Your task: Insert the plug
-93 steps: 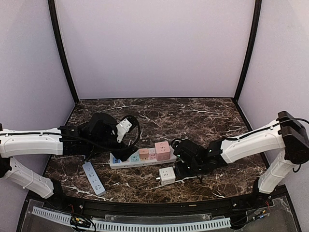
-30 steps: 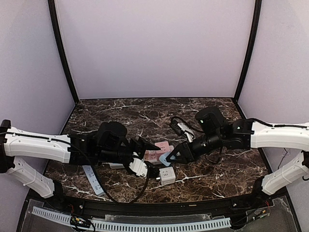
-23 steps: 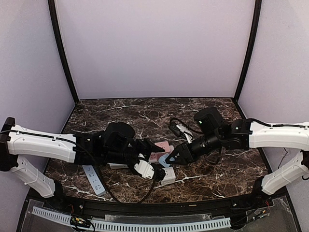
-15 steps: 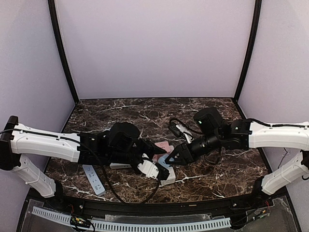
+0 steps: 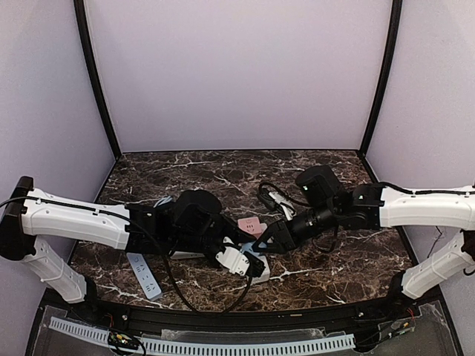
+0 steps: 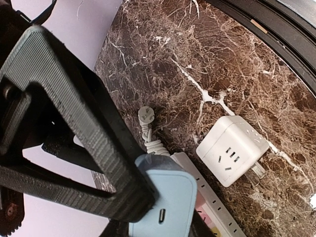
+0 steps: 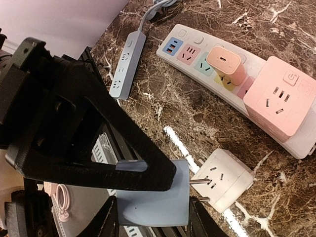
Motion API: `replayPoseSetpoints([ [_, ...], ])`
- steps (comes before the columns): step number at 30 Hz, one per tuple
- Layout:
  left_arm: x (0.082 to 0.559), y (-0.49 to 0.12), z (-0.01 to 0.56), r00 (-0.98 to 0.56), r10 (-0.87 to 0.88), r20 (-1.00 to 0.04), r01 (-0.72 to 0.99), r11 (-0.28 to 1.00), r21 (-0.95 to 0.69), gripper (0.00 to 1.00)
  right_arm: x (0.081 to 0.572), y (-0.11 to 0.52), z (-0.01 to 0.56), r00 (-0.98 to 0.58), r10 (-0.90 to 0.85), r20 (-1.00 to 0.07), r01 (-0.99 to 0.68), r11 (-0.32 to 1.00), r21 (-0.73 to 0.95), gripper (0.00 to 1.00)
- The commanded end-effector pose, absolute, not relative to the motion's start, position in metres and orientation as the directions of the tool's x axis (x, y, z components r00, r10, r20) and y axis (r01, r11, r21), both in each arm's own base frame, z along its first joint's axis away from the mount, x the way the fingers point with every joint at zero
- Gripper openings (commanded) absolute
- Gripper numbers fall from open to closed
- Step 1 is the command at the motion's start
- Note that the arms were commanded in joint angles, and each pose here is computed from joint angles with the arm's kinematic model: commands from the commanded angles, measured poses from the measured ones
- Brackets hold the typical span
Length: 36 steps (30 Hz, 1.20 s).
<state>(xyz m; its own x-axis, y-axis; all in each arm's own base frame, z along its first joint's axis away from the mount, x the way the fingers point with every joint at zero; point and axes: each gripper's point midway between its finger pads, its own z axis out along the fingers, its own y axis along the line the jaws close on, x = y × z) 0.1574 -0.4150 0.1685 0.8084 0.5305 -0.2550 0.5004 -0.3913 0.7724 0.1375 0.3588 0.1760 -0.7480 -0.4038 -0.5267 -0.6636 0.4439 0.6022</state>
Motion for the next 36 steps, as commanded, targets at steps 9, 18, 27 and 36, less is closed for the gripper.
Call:
replayPoseSetpoints([
  [9,0.156,-0.420,0.177,0.793,0.536,-0.291,0.528,-0.364,0.767,0.02,0.144,0.370,0.197,-0.735,-0.363,-0.573,-0.678,0.400,0.616,0.43],
  [18,0.155,-0.412,0.186,0.752,0.567,-0.336,0.575,-0.315,0.755,0.01,0.145,0.359,0.226,-0.683,-0.317,-0.658,-0.728,0.377,0.573,0.93],
  [27,0.154,-0.392,0.179,0.660,0.649,-0.379,0.675,-0.290,0.679,0.01,0.169,0.336,0.253,-0.602,-0.198,-0.774,-0.746,0.484,0.457,0.99],
  [36,0.157,-0.378,0.180,0.544,0.721,-0.430,0.755,-0.197,0.626,0.01,0.190,0.330,0.263,-0.511,-0.058,-0.858,-0.746,0.527,0.408,0.99],
])
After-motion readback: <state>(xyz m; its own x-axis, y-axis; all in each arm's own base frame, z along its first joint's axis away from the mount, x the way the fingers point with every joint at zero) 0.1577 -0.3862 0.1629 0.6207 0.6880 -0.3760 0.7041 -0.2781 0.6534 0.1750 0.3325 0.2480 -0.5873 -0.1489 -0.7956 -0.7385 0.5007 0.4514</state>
